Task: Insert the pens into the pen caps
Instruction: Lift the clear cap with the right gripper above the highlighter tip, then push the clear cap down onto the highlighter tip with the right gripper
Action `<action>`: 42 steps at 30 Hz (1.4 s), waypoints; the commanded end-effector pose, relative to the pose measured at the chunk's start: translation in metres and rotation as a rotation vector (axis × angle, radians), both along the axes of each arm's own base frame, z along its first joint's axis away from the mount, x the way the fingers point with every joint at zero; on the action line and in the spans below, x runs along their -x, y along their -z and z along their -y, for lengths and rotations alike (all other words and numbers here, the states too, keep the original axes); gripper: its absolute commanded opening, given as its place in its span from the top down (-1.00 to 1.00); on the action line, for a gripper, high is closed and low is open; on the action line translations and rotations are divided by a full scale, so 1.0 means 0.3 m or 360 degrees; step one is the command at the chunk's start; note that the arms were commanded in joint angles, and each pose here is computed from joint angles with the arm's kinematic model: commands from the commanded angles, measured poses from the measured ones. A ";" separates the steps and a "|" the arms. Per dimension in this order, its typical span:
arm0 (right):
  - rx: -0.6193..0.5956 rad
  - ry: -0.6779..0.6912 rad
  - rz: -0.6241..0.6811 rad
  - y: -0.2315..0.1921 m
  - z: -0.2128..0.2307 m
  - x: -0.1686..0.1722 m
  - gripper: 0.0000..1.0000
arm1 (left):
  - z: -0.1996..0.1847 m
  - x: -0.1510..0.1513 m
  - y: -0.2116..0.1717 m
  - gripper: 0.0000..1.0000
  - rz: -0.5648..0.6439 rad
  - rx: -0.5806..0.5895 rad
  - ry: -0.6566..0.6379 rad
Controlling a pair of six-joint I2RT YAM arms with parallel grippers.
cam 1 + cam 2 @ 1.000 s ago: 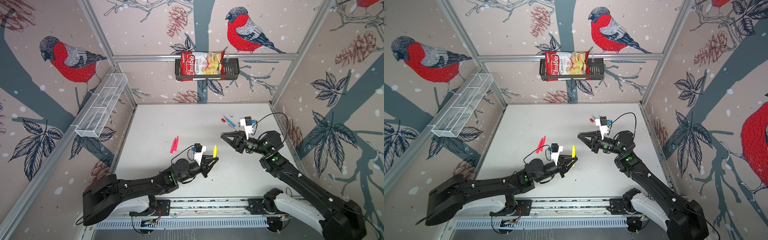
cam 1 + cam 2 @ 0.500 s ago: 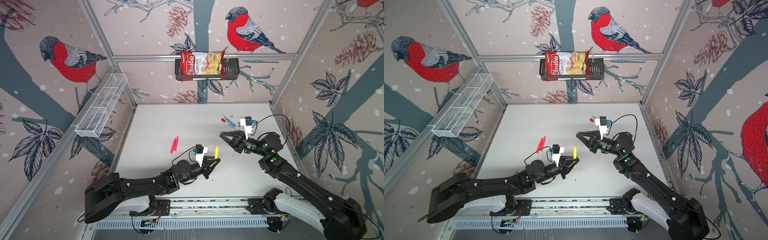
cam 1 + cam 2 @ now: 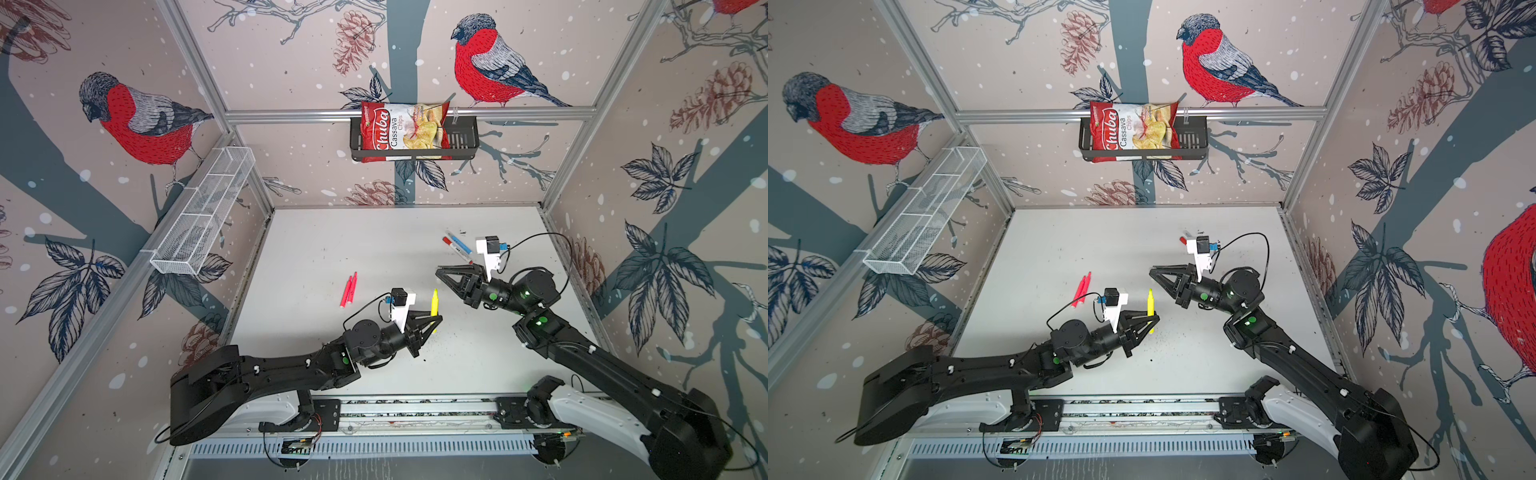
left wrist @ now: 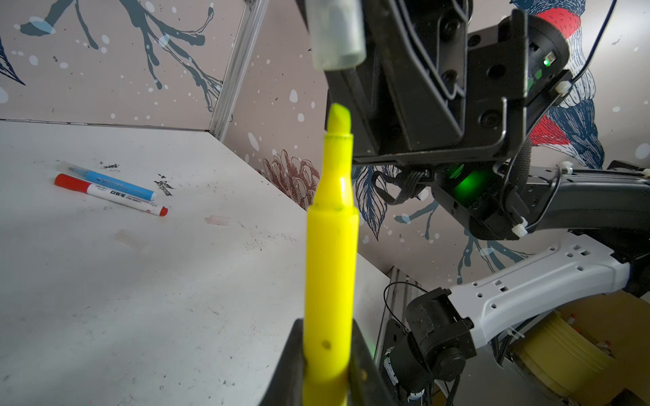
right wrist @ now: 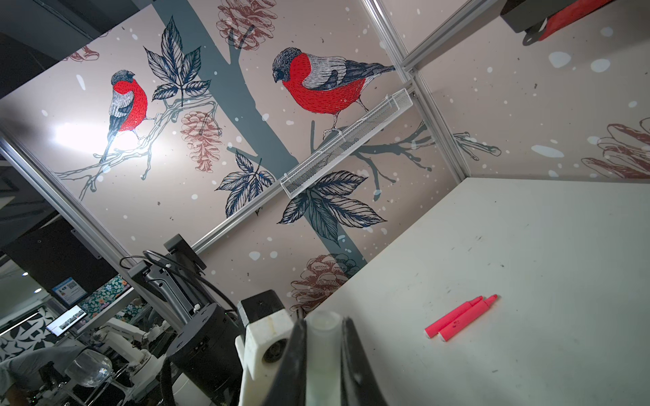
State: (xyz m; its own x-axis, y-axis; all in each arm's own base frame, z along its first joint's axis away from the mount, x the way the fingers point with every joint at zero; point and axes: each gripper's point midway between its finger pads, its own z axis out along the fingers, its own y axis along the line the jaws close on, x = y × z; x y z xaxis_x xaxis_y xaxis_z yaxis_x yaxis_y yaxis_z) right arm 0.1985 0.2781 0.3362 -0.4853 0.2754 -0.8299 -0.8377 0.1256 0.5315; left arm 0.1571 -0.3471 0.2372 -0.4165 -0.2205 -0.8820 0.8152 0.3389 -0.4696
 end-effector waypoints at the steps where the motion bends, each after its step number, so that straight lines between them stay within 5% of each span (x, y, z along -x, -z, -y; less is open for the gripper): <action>1: -0.0056 0.0012 0.0049 -0.031 0.004 0.005 0.83 | 0.003 -0.002 -0.051 1.00 0.0059 0.0068 -0.0010; 29: -0.0058 0.0007 0.0036 0.012 -0.003 0.049 0.83 | -0.004 -0.010 -0.091 1.00 0.0068 0.0140 -0.0036; 42: 0.0157 0.0167 0.0040 0.090 -0.057 0.033 0.82 | -0.008 -0.012 -0.113 1.00 0.0072 0.0178 -0.0042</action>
State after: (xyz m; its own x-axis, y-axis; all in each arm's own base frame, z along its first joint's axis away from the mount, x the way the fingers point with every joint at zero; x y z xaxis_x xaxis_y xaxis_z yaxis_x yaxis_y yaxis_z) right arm 0.1838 0.2923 0.3237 -0.4500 0.2865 -0.8459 -0.8390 0.1889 0.5103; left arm 0.1638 -0.3465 0.2484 -0.4046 -0.2696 -0.8738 0.8024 0.3537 -0.4807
